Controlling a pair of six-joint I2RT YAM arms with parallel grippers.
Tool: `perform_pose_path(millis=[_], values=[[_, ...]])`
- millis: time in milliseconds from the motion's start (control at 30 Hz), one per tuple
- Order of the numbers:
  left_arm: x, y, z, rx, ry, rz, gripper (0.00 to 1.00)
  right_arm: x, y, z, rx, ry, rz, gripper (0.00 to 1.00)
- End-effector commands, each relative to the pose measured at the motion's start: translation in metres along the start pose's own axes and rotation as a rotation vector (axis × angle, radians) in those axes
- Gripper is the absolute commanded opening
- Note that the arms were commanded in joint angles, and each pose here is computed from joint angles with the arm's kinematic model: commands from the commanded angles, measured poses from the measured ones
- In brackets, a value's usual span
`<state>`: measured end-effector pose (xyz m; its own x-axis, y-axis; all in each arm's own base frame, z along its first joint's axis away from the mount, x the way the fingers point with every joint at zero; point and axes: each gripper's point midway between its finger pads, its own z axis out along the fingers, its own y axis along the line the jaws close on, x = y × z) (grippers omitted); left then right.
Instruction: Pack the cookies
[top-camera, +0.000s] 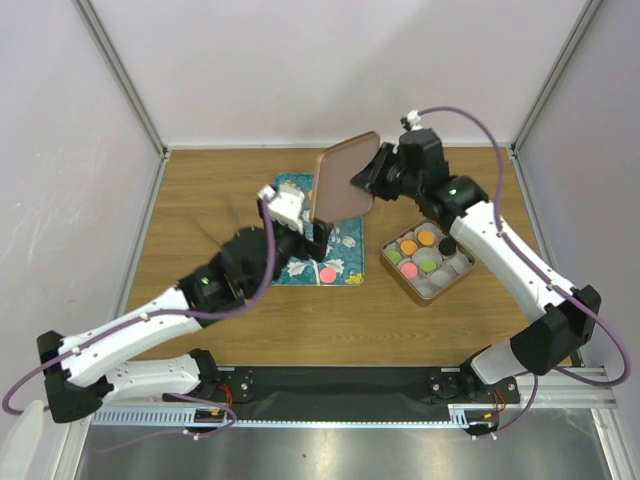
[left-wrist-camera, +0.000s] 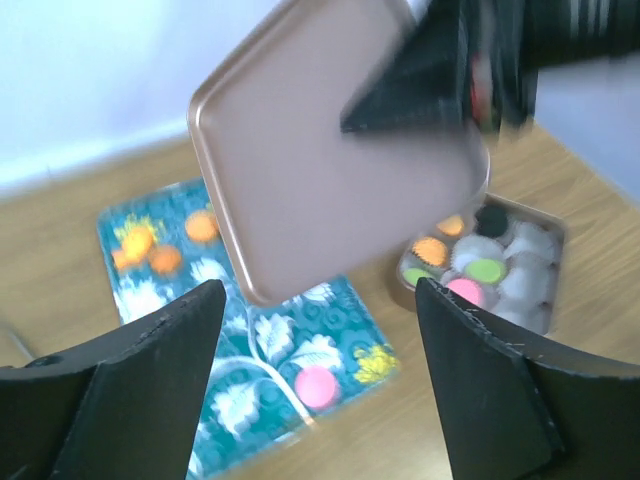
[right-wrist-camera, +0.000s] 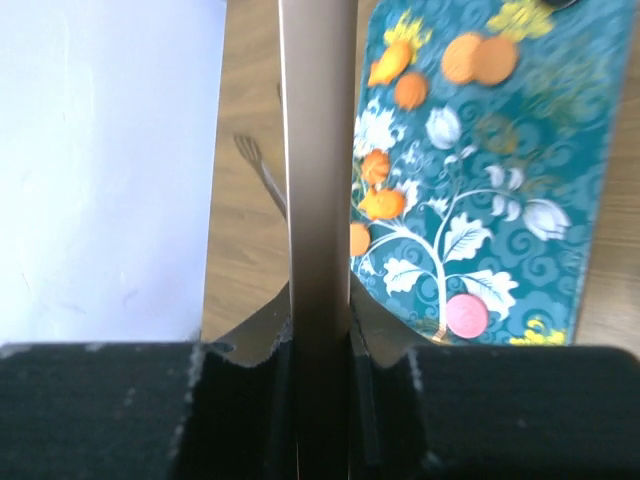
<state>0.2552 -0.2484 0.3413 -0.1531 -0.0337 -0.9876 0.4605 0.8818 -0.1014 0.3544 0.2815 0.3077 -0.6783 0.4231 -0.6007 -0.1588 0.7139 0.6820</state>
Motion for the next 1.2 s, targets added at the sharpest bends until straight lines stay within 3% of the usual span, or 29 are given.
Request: perform_pose_path(millis=[0,167,267,433,600,867,1167], values=[[-0.045,0.001,-0.003,-0.078,-0.305,0.194,0.84,-0.015,0.014,-0.034,0.025,0.03,-0.017,0.12],[-0.03,-0.021,0.007,-0.049,-0.386,0.379,0.89,-0.029,0.019,-0.054,0.06,0.006,-0.015,0.16],[-0.04,-0.036,-0.009,-0.027,-0.572,0.479,0.94,-0.034,0.022,-0.062,0.07,0.001,-0.02,0.17],[-0.016,-0.063,0.003,0.009,-0.568,0.639,0.94,-0.033,0.021,-0.062,0.078,0.004,-0.012,0.16],[-0.021,-0.064,0.01,-0.061,-0.605,0.671,0.94,-0.031,0.024,-0.065,0.066,0.009,0.005,0.16],[-0.02,-0.075,0.03,-0.152,-0.645,0.81,0.89,-0.025,0.022,-0.066,0.069,0.023,0.031,0.16],[-0.042,-0.06,0.039,-0.275,-0.672,0.762,0.72,-0.017,0.012,-0.066,0.087,0.026,0.038,0.16]])
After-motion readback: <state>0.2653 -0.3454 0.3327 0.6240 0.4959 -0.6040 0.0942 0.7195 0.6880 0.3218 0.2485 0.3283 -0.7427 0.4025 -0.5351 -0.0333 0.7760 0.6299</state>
